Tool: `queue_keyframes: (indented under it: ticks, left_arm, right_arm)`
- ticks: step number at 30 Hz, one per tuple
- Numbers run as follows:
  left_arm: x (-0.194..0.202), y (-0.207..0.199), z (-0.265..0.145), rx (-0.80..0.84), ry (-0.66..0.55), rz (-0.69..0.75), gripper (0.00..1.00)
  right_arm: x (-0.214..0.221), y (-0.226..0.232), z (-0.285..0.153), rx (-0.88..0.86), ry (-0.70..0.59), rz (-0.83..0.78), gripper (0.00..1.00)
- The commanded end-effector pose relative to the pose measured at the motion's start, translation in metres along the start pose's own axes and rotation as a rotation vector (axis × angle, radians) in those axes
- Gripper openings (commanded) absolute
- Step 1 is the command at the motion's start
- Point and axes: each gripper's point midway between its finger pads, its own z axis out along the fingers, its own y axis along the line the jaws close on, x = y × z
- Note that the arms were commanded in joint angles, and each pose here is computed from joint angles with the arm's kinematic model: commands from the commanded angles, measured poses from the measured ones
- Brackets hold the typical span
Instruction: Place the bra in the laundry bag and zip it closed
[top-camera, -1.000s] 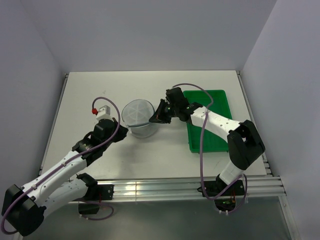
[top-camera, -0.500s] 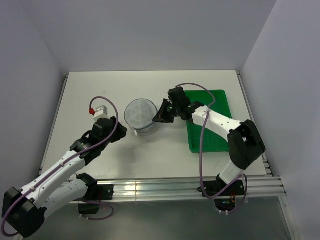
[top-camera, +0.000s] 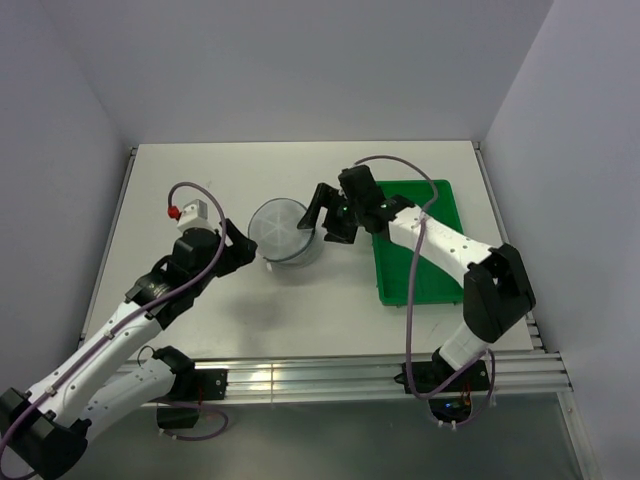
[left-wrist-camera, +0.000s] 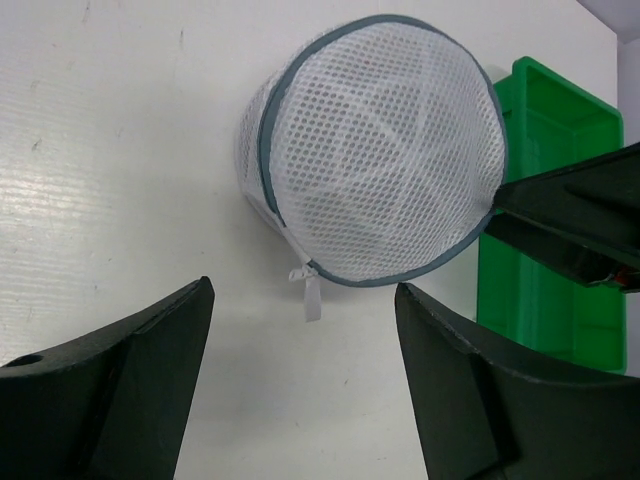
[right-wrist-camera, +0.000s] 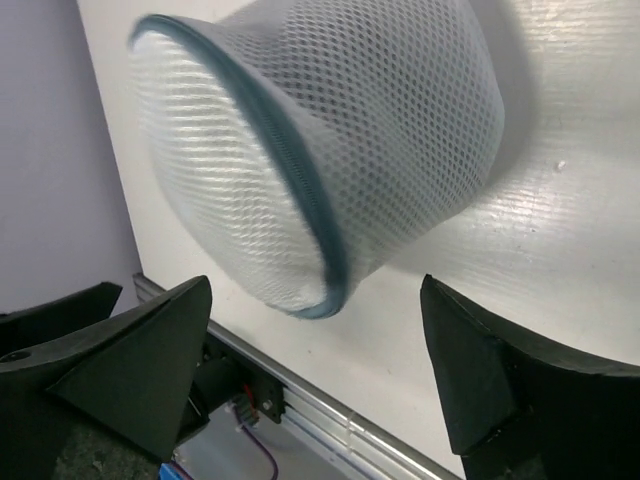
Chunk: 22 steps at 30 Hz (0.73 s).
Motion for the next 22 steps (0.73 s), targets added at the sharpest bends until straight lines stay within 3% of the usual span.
queue_keyframes:
  ticks: [1, 3, 10, 15, 22]
  left_arm:
    - [-0.023, -0.016, -0.011, 0.051, -0.051, 0.013, 0.80]
    - [-0.029, -0.022, -0.015, 0.069, -0.065, 0.011, 0.80]
    - [-0.039, -0.031, -0.023, 0.098, -0.078, 0.052, 0.81]
    - [-0.046, -0.029, -0.032, 0.104, -0.109, 0.063, 0.81]
    - [-0.047, -0.031, -0.032, 0.109, -0.110, 0.074, 0.82]
  right_arm:
    - [-0.022, 0.029, -0.044, -0.051, -0.119, -0.075, 0.93]
    - [-0.029, 0.033, -0.069, -0.059, -0.197, -0.115, 1.00]
    - [-0.048, 0.032, -0.172, -0.101, -0.530, -0.214, 1.00]
    - [-0.044, 0.003, -0.200, -0.031, -0.622, -0.255, 1.00]
    - [-0.035, -0.012, -0.229, -0.087, -0.740, -0.247, 1.00]
